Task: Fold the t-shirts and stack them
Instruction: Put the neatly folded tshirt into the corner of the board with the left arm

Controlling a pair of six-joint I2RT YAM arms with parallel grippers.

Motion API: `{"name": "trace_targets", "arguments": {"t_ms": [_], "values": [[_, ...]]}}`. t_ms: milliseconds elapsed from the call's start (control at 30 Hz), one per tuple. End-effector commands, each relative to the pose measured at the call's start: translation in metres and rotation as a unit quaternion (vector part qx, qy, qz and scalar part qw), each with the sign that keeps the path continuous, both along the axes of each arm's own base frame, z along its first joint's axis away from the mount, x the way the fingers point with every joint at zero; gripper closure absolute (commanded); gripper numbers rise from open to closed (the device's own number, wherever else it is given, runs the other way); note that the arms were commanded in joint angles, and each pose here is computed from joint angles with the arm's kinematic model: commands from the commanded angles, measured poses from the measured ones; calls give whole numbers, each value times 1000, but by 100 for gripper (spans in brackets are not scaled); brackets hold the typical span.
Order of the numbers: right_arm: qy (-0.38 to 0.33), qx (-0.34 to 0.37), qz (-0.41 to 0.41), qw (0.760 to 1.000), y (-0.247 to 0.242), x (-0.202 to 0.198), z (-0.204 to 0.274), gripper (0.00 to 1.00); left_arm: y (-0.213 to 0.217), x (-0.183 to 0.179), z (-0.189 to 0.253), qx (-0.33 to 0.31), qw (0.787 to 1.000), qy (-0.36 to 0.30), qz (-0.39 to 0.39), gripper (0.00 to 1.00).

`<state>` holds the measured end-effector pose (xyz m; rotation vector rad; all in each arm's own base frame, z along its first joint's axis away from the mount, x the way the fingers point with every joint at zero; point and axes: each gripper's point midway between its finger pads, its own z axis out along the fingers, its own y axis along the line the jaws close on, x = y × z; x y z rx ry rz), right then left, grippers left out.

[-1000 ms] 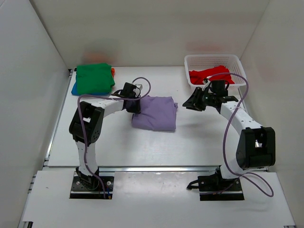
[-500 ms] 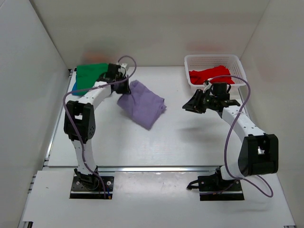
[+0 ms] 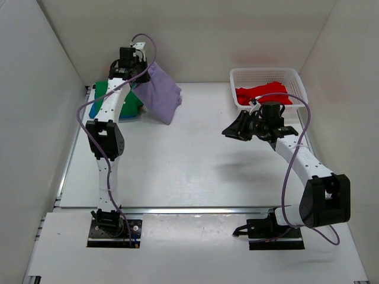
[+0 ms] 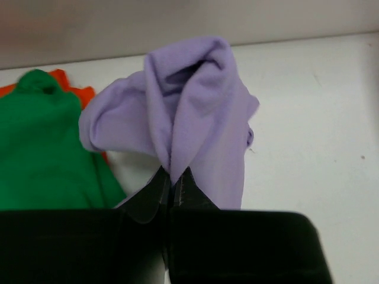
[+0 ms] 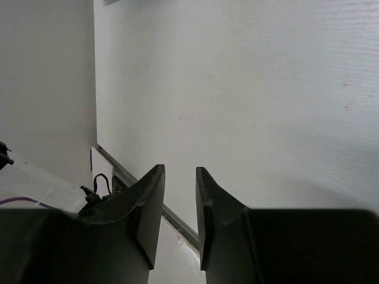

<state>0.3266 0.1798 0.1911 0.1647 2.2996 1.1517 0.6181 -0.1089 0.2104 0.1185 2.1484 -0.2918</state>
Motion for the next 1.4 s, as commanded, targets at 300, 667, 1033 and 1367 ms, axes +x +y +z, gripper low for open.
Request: {"name": "trace_targets", "arguments": {"t_ms": [300,667,1033,1367], "values": [[-18,11,5,1000,6,11,11,76,95,-17,81,-4,996,-58,62,100],[-4,4,16,1000,15,6,4,76,135,-12,137,-72,986,-130,75,100],[2,1,26,1000,22,6,4,76,174,-23,166,-85,977,-165,107,100],[21,-3,34,999,27,2,-4,76,230,-14,79,-72,976,-81,188,100]]}}
